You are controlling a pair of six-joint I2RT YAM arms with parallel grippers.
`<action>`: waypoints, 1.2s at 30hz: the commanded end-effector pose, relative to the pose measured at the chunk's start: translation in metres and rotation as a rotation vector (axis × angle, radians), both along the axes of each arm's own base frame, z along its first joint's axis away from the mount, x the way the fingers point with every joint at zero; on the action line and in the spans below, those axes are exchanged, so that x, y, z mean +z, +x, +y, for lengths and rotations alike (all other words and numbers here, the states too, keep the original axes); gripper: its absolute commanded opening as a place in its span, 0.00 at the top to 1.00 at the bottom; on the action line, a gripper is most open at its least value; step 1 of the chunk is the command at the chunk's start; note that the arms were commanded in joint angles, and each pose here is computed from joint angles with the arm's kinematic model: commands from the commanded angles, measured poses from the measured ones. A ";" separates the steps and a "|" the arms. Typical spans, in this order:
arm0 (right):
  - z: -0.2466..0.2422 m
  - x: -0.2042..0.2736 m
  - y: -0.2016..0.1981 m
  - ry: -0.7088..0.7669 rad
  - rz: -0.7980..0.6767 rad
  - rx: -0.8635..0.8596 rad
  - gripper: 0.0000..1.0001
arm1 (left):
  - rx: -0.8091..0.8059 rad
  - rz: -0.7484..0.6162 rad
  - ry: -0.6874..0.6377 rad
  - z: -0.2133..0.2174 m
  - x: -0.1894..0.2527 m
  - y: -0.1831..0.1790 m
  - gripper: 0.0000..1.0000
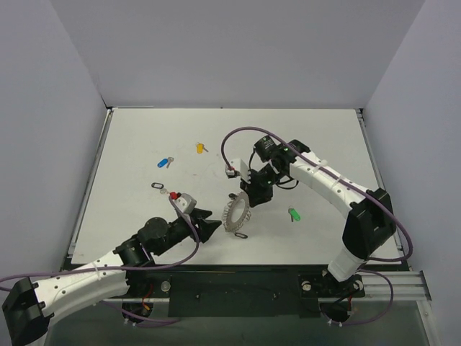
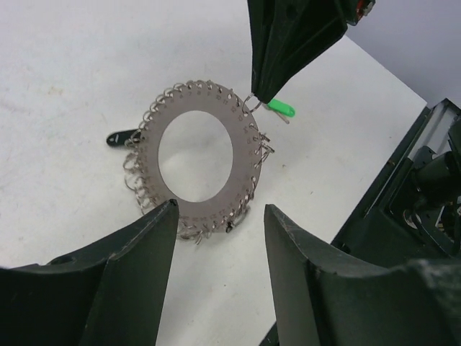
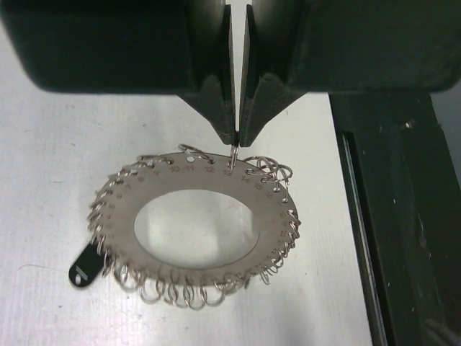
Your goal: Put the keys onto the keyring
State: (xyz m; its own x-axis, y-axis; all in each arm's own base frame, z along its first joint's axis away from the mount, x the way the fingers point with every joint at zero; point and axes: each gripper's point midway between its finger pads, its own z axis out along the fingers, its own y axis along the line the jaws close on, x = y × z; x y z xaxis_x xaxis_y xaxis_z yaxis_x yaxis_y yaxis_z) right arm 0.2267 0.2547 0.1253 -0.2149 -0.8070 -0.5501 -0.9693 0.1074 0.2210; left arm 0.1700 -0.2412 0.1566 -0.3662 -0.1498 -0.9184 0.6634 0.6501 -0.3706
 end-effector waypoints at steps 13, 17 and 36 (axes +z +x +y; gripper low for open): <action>-0.004 0.076 -0.019 0.080 -0.219 0.333 1.00 | -0.215 -0.463 -0.056 -0.048 0.092 0.003 0.48; -0.003 0.088 -0.022 0.097 -0.227 0.360 1.00 | -0.208 -0.488 -0.043 -0.054 0.098 0.009 0.55; 0.004 0.098 -0.042 0.134 -0.192 0.407 1.00 | -0.281 -0.506 -0.039 -0.087 0.101 0.017 0.62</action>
